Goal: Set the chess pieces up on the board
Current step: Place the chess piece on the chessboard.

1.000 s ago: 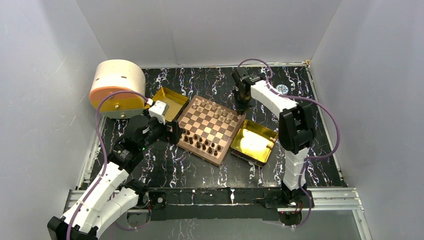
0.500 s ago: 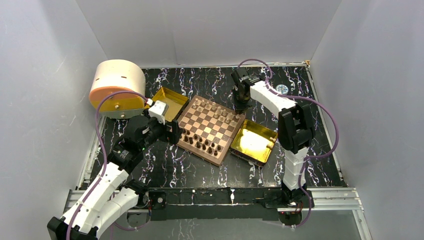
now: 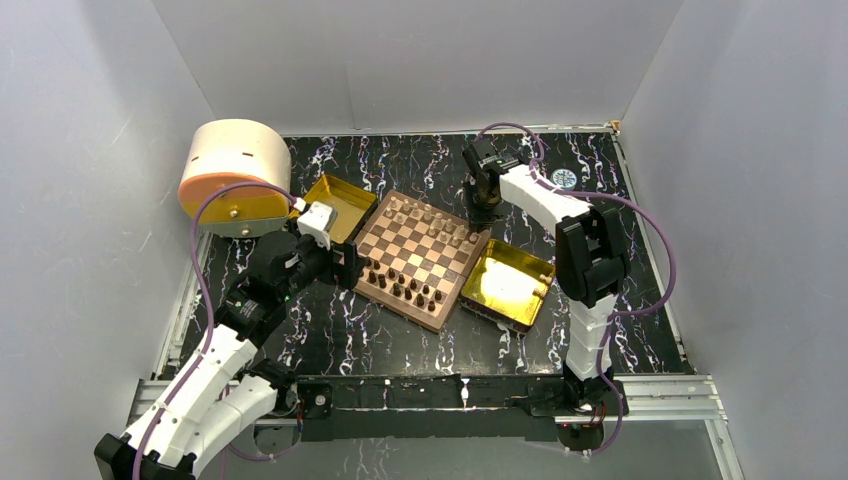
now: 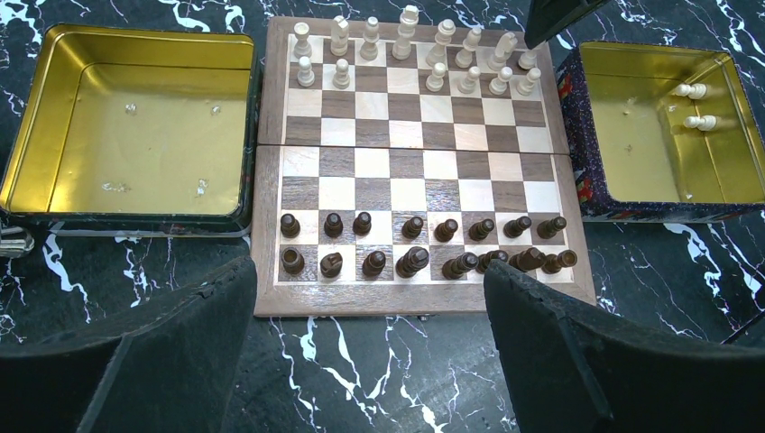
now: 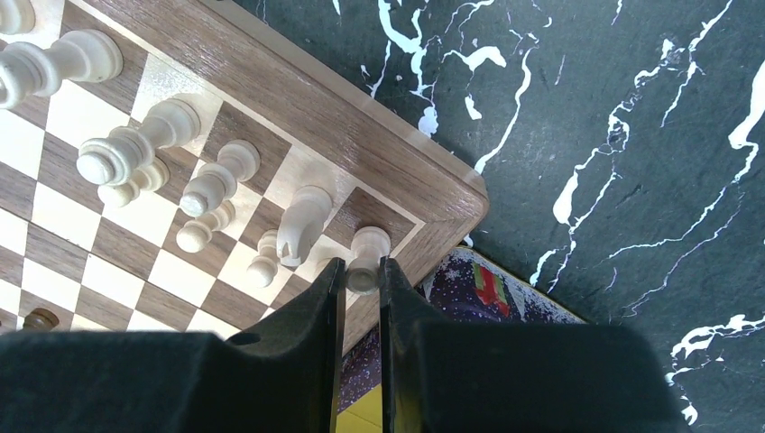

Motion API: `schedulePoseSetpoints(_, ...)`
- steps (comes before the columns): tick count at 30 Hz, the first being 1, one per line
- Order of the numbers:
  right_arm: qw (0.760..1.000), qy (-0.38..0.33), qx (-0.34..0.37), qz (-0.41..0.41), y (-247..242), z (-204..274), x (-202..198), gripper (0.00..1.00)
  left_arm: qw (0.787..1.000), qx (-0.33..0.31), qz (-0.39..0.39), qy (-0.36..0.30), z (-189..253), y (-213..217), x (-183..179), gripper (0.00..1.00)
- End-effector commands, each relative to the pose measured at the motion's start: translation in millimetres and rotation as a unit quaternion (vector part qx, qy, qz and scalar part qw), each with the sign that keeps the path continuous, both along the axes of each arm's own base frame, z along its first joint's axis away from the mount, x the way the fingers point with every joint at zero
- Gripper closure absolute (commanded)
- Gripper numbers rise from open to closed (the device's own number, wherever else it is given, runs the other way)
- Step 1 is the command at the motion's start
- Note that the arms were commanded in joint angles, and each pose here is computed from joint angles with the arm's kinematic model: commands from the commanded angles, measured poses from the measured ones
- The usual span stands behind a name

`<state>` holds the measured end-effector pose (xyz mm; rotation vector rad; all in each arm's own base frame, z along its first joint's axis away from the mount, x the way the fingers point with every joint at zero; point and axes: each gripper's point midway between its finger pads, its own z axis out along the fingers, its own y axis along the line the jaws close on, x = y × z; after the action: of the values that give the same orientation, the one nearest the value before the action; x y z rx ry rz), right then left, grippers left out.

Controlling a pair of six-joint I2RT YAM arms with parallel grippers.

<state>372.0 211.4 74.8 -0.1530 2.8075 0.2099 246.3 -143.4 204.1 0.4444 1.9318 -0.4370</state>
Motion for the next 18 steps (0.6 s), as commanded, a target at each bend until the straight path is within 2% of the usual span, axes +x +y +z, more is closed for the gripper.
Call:
schedulePoseSetpoints(1, 1.000, -0.009, 0.011, -0.005, 4.6, 1.3, 2.5, 0.81, 1.000, 0.004, 0.004, -0.010, 1.5, 3.4, 0.5, 0.06)
schedulePoseSetpoints(12, 1.000, -0.009, 0.010, -0.007, 3.6, -4.1, 1.9, 0.81, 1.000, 0.005, 0.004, -0.012, 2.3, 3.8, 0.2, 0.06)
schedulePoseSetpoints(18, 1.000, -0.007, 0.006, -0.008, 2.0, -4.0, 0.6, 0.76, 1.000, 0.004, 0.004, -0.013, 3.0, 3.8, 0.1, 0.06)
